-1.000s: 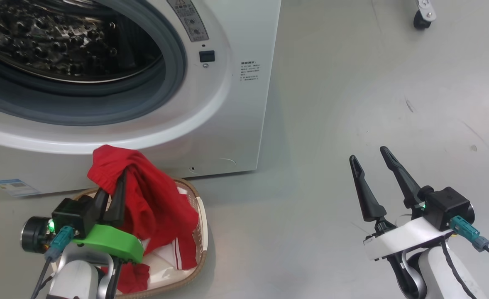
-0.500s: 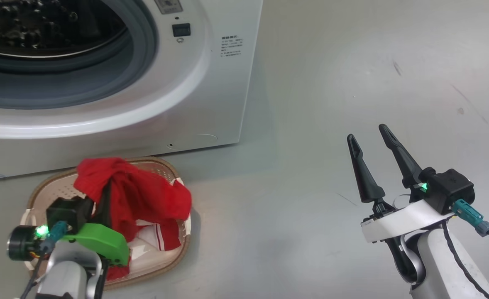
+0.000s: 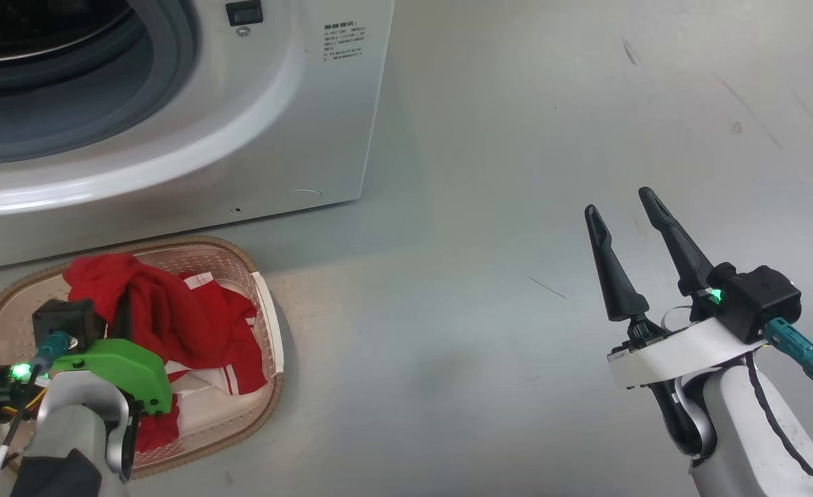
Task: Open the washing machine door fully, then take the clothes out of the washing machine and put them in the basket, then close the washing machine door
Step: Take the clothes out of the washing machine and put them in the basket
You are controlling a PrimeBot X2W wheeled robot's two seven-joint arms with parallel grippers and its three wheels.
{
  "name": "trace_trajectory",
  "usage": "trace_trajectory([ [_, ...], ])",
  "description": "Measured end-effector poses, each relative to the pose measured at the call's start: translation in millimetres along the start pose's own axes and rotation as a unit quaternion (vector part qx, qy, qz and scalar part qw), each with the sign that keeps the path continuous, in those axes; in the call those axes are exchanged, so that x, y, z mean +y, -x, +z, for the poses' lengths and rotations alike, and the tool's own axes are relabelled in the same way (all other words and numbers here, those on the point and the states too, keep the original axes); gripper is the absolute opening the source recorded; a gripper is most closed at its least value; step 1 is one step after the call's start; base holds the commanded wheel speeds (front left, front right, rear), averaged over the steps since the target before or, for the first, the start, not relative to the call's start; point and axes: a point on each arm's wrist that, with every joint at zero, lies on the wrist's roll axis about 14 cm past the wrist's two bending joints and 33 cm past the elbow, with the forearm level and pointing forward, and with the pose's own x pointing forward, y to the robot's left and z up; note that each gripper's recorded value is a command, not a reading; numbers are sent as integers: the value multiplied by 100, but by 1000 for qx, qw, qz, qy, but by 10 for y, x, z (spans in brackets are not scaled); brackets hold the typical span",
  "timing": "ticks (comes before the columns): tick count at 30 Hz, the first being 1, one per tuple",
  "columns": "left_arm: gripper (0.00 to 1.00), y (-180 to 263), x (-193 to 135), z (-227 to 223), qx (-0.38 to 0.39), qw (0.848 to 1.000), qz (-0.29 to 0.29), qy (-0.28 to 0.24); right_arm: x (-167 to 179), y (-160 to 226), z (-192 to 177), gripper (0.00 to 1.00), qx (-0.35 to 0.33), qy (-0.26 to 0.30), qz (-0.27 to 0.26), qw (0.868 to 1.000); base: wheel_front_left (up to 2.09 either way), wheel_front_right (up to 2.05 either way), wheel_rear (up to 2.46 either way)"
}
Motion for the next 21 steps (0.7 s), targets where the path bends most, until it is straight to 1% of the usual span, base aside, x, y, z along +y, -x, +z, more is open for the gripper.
trace_trajectory([
  [6, 0, -148, 116, -211, 38, 999, 20, 5, -76, -27, -110, 100, 16, 5, -8, 1000, 0, 0, 0],
  [12, 0, -212, 234, -466, 77, 996, 47, 29, -138, -90, -158, 100, 22, 11, -12, 1000, 0, 0, 0],
  [17, 0, -230, 313, -618, 99, 992, 65, 49, -157, -135, -205, 100, 27, 13, -12, 999, 0, 0, 0],
  [19, 0, -211, 359, -754, 120, 989, 75, 54, -153, -177, -225, 100, 29, 15, -8, 999, 0, 0, 0],
  [21, 0, -204, 369, -795, 126, 988, 77, 55, -153, -186, -235, 100, 30, 16, -7, 999, 0, 0, 0],
])
